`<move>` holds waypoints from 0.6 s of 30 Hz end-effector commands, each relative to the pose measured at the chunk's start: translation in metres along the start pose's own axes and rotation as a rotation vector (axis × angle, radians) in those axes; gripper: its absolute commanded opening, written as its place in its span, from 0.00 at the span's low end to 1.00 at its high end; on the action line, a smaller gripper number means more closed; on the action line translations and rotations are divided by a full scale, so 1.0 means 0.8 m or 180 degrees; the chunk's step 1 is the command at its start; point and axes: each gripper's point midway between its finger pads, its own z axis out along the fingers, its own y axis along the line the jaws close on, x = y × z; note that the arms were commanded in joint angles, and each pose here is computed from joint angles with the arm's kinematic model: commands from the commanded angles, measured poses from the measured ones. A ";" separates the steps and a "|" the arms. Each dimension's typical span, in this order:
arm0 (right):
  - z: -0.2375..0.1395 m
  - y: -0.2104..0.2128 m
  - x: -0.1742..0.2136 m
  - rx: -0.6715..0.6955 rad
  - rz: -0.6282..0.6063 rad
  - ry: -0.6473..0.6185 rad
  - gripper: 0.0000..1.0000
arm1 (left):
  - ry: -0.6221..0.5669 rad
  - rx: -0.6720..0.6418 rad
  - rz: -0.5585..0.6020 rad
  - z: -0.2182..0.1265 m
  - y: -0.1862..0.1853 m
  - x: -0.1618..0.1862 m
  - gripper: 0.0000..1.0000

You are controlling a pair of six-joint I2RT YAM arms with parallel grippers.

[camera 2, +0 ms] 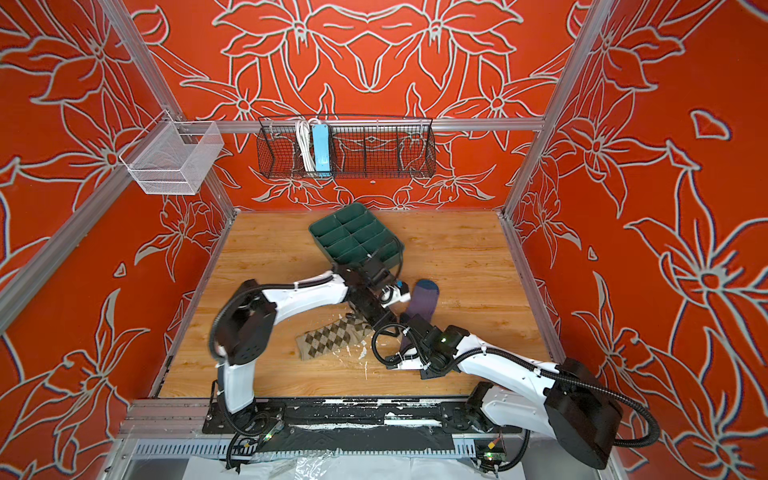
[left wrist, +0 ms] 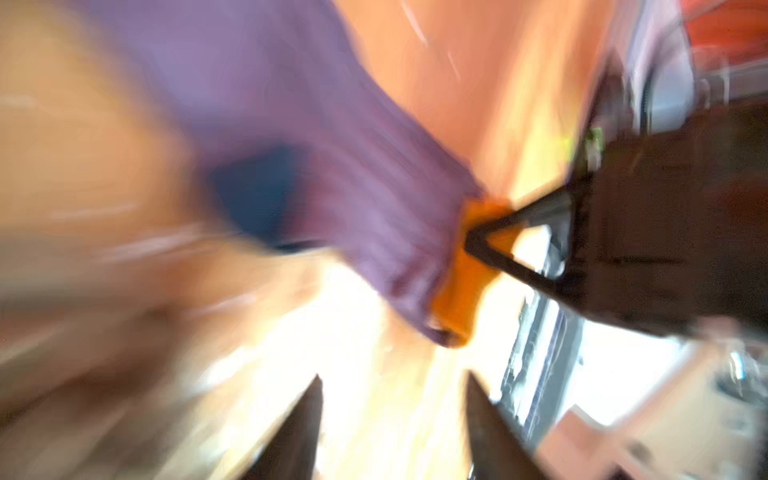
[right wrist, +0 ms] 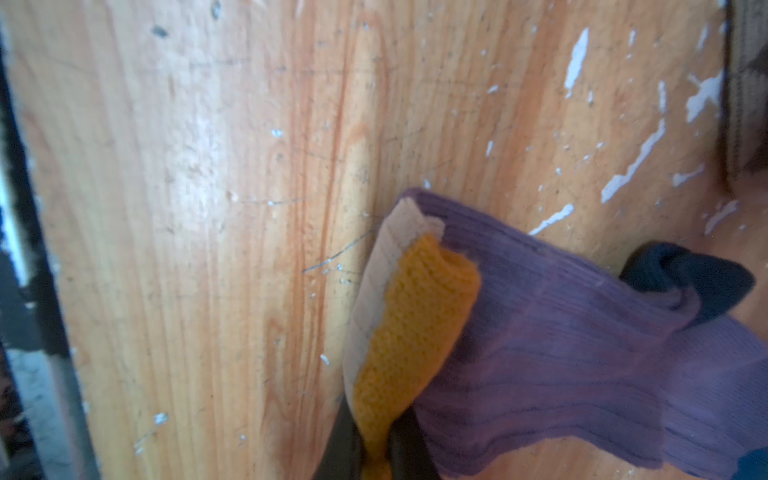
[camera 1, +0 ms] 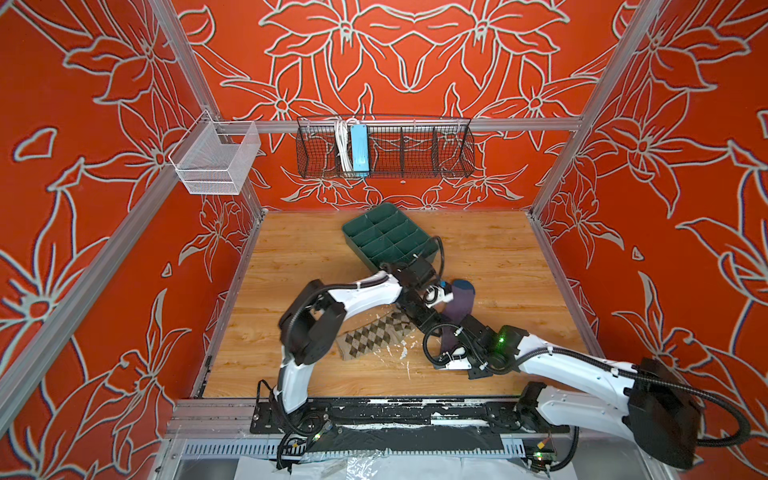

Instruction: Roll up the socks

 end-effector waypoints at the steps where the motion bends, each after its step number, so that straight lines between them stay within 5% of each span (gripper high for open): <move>1: 0.002 0.041 0.011 -0.0483 -0.0016 0.0046 0.00 | -0.0952 -0.0636 -0.0231 -0.070 0.049 -0.050 0.81; 4: -0.002 0.044 0.006 -0.0546 0.0006 -0.0054 0.00 | -0.1243 -0.0593 -0.0197 -0.112 0.051 -0.054 0.96; 7: -0.004 0.058 -0.004 -0.0803 0.0132 -0.0184 0.00 | -0.1455 -0.0703 0.0220 -0.157 0.027 -0.053 0.93; 13: 0.004 0.069 0.002 -0.1093 0.0370 -0.0039 0.00 | -0.1995 -0.1108 0.1562 -0.253 -0.061 -0.016 0.86; 18: 0.008 0.055 0.003 -0.1201 0.0566 0.0000 0.00 | -0.1844 -0.1407 0.2797 -0.255 -0.114 0.038 0.86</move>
